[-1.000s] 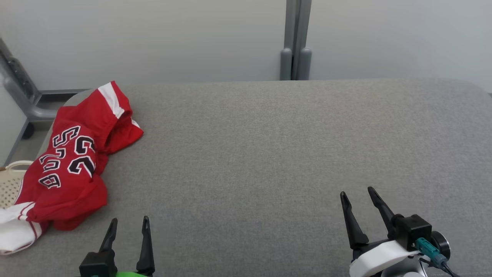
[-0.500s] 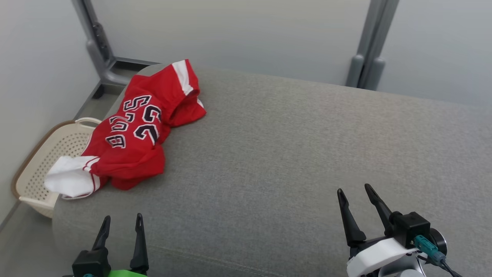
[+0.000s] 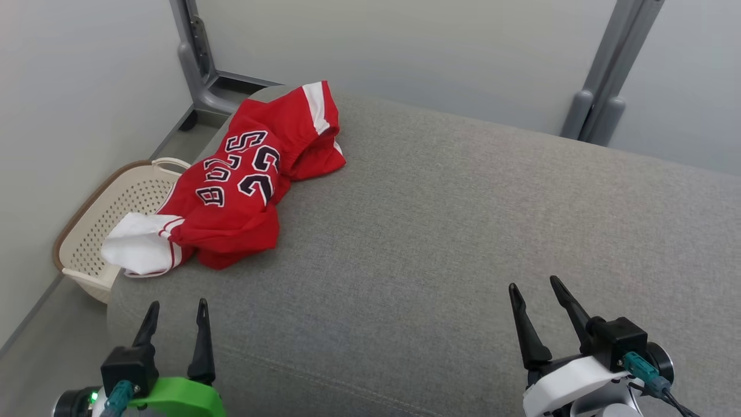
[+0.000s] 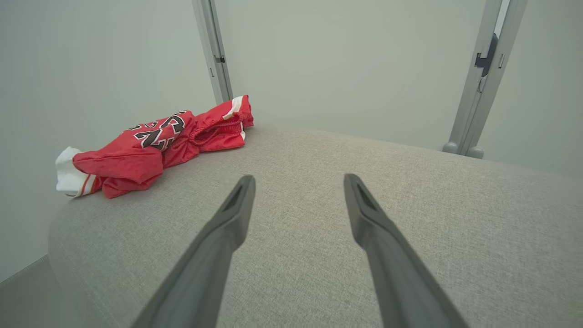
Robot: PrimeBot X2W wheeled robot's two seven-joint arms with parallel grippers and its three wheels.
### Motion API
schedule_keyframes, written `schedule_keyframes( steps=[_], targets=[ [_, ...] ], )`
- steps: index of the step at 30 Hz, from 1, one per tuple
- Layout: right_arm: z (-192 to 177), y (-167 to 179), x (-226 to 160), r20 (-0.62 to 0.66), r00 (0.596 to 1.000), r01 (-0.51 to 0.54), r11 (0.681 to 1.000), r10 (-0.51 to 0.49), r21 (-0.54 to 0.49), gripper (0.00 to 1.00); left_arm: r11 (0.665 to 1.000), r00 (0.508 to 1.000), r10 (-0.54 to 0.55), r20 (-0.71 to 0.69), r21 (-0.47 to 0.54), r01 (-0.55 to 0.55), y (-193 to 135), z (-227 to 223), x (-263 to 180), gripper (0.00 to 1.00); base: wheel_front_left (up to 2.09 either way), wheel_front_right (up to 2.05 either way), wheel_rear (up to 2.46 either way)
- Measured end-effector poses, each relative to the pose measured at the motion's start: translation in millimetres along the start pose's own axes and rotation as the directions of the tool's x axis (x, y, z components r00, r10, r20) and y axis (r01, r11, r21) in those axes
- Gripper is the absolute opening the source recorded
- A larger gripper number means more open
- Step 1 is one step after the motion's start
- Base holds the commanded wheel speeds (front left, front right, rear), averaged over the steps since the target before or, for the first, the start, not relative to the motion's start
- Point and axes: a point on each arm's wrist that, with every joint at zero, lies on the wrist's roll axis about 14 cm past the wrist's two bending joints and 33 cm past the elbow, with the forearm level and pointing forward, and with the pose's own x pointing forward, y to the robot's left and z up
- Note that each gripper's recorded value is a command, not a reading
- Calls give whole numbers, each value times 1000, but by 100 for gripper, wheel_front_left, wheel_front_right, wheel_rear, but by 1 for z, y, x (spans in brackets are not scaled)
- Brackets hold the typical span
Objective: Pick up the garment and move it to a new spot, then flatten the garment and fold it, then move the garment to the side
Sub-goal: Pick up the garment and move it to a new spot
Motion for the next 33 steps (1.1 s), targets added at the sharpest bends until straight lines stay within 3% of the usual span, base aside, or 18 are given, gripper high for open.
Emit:
schedule_keyframes(
  steps=[10,17,23,33],
  targets=[
    [-2,-29,-18,-7,996,94,995,-94,-23,100,993,995,-95,-24,66,97,-20,14,60,100,0,0,0],
    [-8,-55,-28,-22,985,168,984,-170,-55,100,976,979,-159,-125,126,175,-39,2,110,100,0,0,0],
    [-20,-75,-29,-53,976,208,975,-212,-73,100,959,947,-204,-248,144,244,-61,-31,133,100,0,0,0],
    [-43,-94,-25,-107,965,233,970,-239,-66,100,952,888,-147,-437,180,246,-58,-89,153,100,0,0,0]
  ],
)
